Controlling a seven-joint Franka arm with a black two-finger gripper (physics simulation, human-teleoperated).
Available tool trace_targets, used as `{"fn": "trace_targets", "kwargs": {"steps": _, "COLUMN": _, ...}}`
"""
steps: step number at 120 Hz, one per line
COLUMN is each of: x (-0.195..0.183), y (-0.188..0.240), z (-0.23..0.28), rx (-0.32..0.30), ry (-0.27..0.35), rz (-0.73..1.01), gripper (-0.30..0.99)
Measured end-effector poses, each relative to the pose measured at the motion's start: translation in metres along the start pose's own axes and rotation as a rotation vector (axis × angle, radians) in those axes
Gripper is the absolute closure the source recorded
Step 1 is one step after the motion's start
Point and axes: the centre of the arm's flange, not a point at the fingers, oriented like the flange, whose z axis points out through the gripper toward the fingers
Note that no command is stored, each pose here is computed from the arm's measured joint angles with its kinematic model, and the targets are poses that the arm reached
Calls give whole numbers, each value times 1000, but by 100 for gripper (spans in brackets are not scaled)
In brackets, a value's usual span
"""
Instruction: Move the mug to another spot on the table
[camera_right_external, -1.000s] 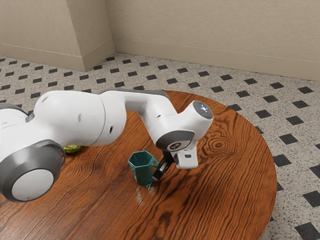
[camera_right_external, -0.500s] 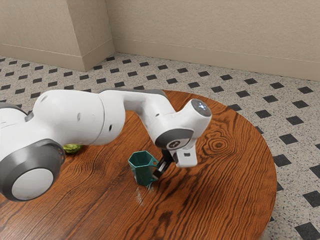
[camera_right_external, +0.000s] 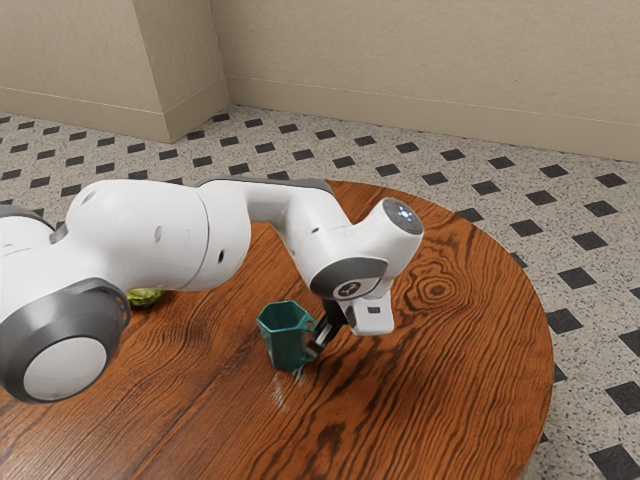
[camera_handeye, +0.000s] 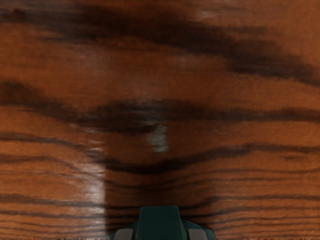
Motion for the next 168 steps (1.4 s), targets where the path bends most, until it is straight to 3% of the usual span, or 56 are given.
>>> {"fn": "trace_targets", "kwargs": {"steps": 33, "x": -8, "y": 1, "z": -5, "rx": -8, "ry": -50, "rz": -1, "gripper": 66}}
{"fn": "trace_targets", "kwargs": {"steps": 75, "x": -36, "y": -6, "z": -36, "rx": 27, "ry": -77, "rz": -27, "gripper": 66}}
{"fn": "trace_targets", "kwargs": {"steps": 128, "x": -92, "y": -35, "z": -35, "rx": 50, "ry": -142, "rz": -77, "gripper": 66}}
{"fn": "trace_targets", "kwargs": {"steps": 168, "x": -97, "y": -43, "z": -19, "rx": 45, "ry": -160, "rz": -61, "gripper": 66}}
